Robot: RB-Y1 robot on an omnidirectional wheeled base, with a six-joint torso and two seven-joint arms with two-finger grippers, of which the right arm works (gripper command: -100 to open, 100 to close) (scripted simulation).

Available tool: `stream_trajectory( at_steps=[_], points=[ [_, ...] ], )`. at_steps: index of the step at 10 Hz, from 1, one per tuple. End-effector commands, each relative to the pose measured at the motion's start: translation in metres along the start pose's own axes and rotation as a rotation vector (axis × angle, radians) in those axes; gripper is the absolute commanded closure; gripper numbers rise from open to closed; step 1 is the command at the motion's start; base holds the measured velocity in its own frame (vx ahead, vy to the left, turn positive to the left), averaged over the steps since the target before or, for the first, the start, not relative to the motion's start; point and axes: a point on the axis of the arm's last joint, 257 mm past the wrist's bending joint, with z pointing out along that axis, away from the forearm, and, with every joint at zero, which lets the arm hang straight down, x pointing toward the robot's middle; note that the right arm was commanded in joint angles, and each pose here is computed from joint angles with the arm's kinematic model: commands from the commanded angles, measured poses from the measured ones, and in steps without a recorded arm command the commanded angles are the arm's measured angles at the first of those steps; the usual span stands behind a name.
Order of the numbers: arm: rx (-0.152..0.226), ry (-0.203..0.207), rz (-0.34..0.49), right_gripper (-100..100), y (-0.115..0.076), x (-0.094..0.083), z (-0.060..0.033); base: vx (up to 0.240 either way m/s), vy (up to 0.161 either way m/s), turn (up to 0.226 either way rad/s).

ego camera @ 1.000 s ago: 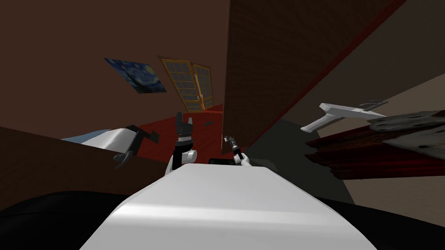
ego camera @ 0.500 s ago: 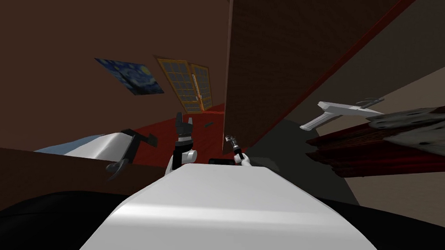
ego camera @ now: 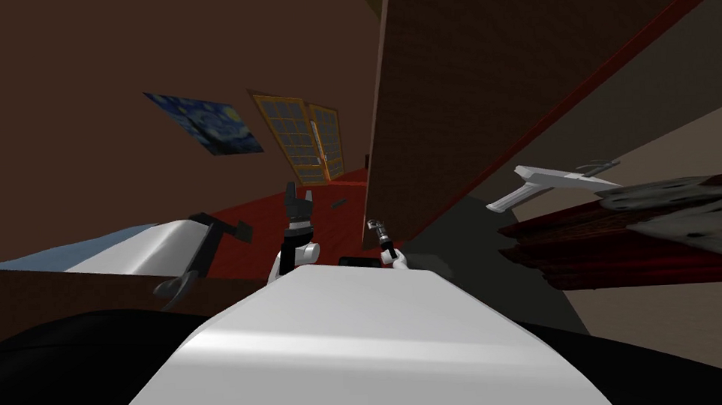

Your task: Push the door open

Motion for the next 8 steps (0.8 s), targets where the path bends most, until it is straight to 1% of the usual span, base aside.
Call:
stream_trajectory(
  at_steps=[1,3,4,5,6,7,8],
  points=[
    [-0.017,-0.023,-0.010,100,0.006,-0.015,0.0025,0.192,0.094,-0.036],
    [-0.016,-0.053,-0.015,100,0.006,-0.031,0.0011,0.189,0.114,-0.035],
    [-0.016,-0.053,-0.015,100,0.006,-0.031,0.0011,0.125,0.089,-0.036],
    [-0.016,-0.079,-0.018,100,0.007,-0.043,-0.0001,0.147,0.107,-0.045],
    [-0.016,-0.097,-0.020,100,0.007,-0.051,-0.0011,0.204,0.151,-0.080],
    [-0.016,-0.097,-0.020,100,0.007,-0.051,-0.0011,0.142,0.098,-0.053],
    [-0.017,-0.125,-0.020,100,0.007,-0.063,-0.0027,0.137,0.105,-0.061]
  ],
)
